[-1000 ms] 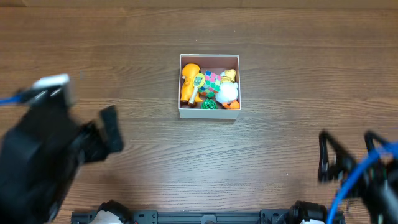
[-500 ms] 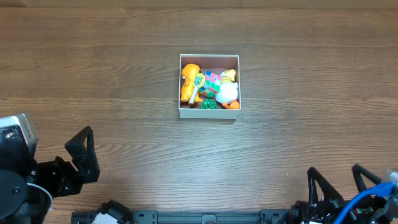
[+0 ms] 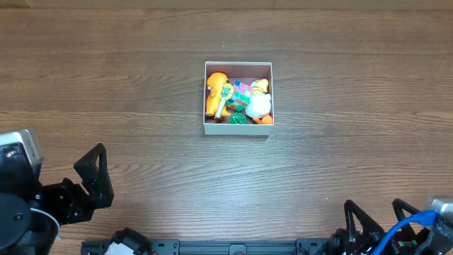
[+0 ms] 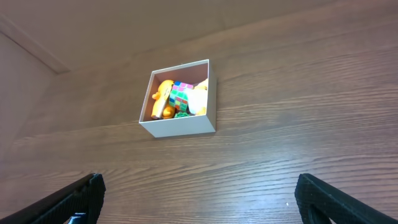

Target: Pack container

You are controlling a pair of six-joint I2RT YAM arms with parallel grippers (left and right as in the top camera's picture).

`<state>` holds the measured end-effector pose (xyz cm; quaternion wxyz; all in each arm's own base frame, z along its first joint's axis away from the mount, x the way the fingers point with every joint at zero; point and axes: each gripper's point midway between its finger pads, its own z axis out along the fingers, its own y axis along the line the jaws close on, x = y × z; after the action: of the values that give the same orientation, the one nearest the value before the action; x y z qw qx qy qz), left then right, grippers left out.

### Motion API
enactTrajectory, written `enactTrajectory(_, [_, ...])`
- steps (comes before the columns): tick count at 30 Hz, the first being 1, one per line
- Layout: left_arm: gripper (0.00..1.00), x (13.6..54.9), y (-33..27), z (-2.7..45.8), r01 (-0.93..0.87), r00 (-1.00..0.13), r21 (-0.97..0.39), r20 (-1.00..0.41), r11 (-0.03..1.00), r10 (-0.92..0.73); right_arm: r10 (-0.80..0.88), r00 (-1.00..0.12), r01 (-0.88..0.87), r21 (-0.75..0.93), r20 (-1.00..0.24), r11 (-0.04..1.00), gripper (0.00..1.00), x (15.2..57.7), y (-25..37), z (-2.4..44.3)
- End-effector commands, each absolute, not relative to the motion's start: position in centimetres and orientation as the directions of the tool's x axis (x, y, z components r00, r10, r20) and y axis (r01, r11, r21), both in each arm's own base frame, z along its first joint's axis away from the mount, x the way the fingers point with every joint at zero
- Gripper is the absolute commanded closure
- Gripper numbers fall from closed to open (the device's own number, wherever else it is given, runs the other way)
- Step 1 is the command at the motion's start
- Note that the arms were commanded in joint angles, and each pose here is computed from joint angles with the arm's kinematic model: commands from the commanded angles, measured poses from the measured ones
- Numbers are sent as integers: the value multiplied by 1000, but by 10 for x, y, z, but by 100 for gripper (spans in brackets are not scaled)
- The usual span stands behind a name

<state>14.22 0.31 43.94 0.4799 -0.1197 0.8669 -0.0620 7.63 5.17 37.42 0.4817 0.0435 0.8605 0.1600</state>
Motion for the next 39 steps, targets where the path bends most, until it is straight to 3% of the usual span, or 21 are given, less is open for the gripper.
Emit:
enactTrajectory(1, [0, 143, 7, 440, -165, -503, -207, -823, 964, -263, 209, -472, -78, 277, -856, 958, 0, 92, 43, 386])
enactTrajectory(6, [0, 143, 7, 440, -165, -503, -207, -823, 964, -263, 159, -324, -145, 215, -933, 966, 0, 123, 38, 404])
enactTrajectory(11, [0, 143, 7, 440, -165, -503, -207, -823, 964, -263, 135, -254, -169, 181, -958, 969, 0, 161, 36, 369])
enactTrajectory(22, [0, 143, 7, 440, -165, -503, -207, -823, 964, -263, 128, -358, -145, 191, -925, 971, 0, 201, 37, 206])
enactTrajectory(32, [0, 143, 7, 440, -165, -503, -207, -823, 964, -263, 130, -434, -131, 205, -892, 970, 0, 201, 37, 136])
enactTrajectory(39, [0, 143, 7, 440, -165, -503, -207, -823, 964, -263, 130, -454, -132, 211, -881, 968, 0, 203, 39, 117])
